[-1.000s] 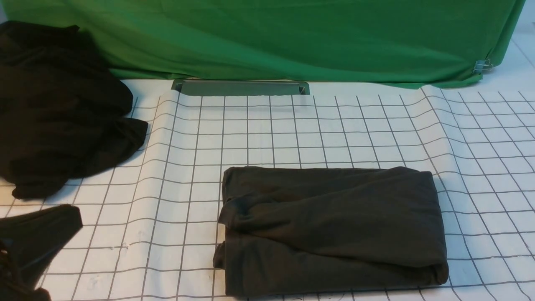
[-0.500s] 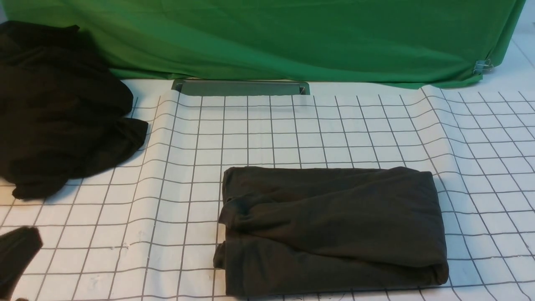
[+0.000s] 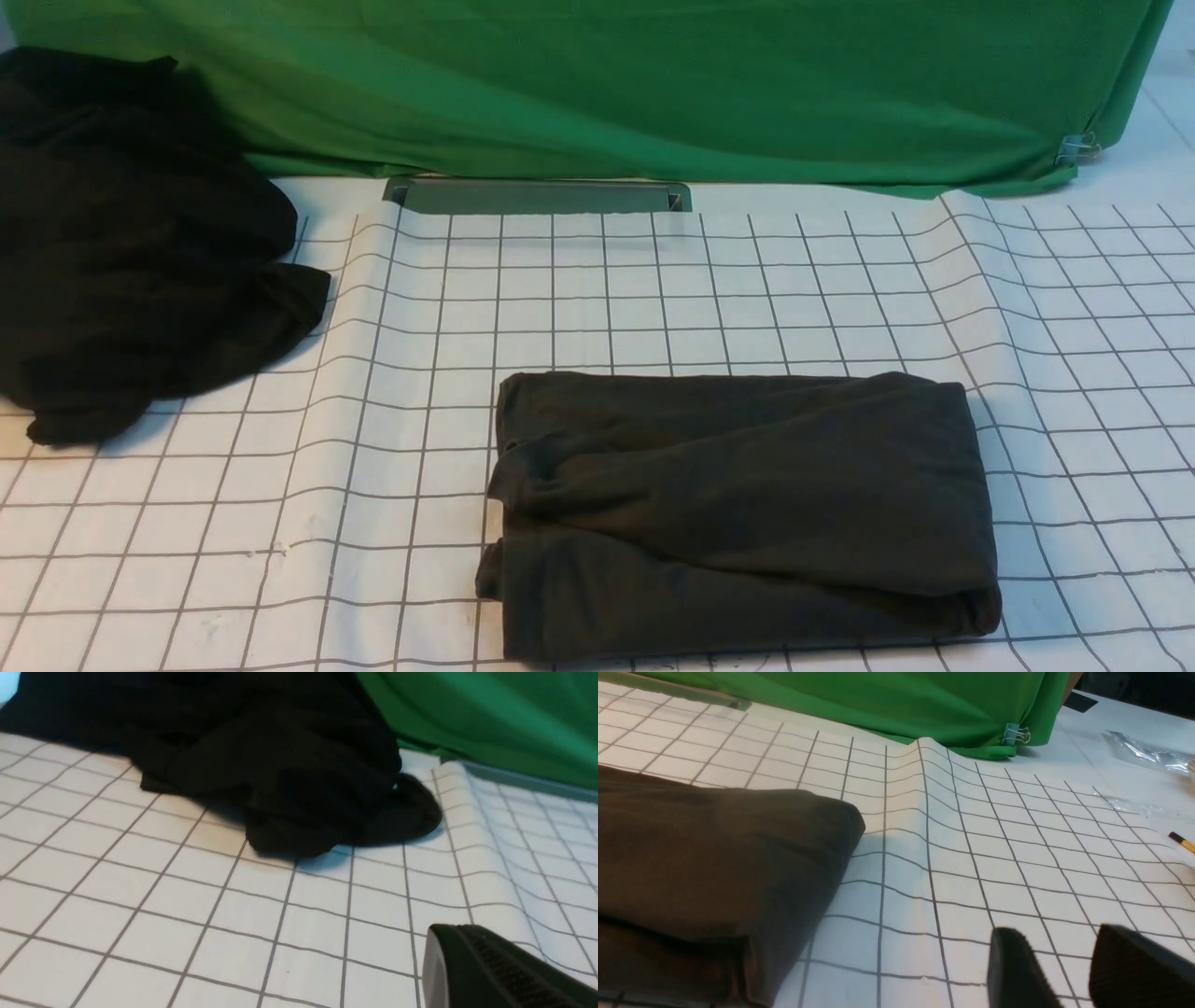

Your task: Fold a long-sleeved shirt over a white checkered tablecloth.

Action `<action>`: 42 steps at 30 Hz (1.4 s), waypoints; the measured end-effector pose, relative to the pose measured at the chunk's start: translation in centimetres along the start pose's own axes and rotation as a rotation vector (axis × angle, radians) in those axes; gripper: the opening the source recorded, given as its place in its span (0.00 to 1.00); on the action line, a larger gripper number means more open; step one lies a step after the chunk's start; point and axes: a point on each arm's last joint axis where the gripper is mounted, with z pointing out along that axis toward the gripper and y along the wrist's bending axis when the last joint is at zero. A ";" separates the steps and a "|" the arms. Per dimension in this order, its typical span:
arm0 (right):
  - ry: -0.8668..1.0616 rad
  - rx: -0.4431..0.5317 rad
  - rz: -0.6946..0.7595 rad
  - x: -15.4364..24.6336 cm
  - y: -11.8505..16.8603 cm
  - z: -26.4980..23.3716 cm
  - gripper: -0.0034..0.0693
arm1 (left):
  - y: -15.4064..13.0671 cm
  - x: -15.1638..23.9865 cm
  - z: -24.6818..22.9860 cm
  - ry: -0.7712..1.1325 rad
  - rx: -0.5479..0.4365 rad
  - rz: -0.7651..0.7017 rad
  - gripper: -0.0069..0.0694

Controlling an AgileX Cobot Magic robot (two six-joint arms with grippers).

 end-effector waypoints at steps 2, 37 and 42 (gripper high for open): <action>0.000 0.000 0.000 0.0 0.0 0.0 0.38 | -0.1 0.0 0.0 0.001 0.011 0.012 0.09; 0.000 0.000 0.000 0.0 0.0 0.0 0.38 | -0.7 0.1 -0.1 0.015 0.121 0.057 0.09; 0.000 0.000 0.000 0.0 0.0 0.0 0.38 | -0.7 0.1 -0.1 0.015 0.121 0.057 0.09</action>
